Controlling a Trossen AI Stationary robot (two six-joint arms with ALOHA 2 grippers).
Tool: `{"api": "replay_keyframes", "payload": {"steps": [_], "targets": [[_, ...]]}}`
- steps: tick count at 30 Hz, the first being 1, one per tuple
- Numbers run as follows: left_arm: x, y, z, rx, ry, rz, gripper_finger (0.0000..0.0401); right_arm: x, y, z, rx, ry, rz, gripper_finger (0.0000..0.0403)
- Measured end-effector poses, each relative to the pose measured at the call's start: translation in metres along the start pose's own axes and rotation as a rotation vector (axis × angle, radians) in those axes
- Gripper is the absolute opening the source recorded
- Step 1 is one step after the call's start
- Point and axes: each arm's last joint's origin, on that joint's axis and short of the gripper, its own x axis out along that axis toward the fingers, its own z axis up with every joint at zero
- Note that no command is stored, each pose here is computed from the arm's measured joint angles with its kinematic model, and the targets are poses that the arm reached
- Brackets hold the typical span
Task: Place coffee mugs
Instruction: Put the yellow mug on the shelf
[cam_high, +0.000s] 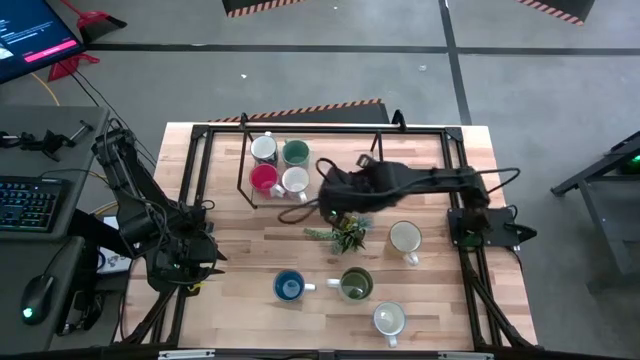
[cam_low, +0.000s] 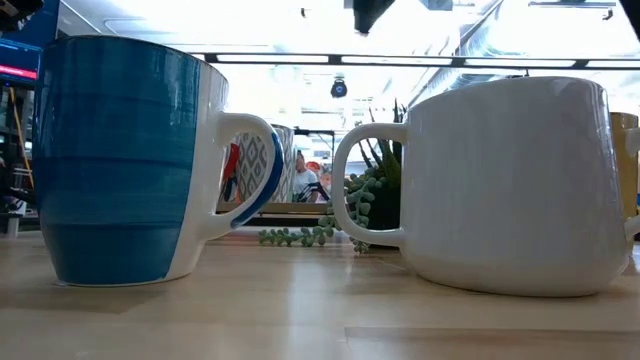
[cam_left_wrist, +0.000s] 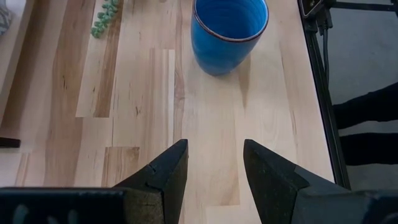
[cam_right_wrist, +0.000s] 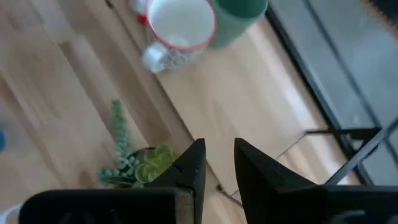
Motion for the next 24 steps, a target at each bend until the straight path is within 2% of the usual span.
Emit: {"api": "replay_keyframes", "payload": {"steps": [7, 10, 13, 16, 19, 24], "targets": [[0.000, 0.000, 0.000, -0.002, -0.003, -0.003, 0.0147, -0.054, 0.012, -0.029, -0.105, -0.169, -0.007, 0.0062], [0.000, 0.000, 0.001, -0.005, -0.004, -0.004, 0.0147, -0.063, 0.014, -0.047, -0.133, -0.216, -0.060, 0.0062], [0.000, 0.000, 0.001, -0.009, -0.005, -0.004, 0.0147, -0.060, 0.014, -0.073, -0.152, -0.210, -0.110, 0.0062], [0.000, 0.000, 0.001, -0.032, -0.007, -0.005, 0.0147, -0.051, 0.002, -0.105, -0.086, -0.190, -0.144, 0.0062], [0.000, -0.002, 0.002, -0.042, -0.015, -0.016, 0.0147, -0.037, -0.013, -0.141, 0.032, -0.174, -0.138, 0.0062], [0.000, -0.001, 0.003, -0.070, -0.029, -0.007, 0.0147, -0.017, -0.029, -0.189, 0.211, -0.160, 0.030, 0.0062]]}}
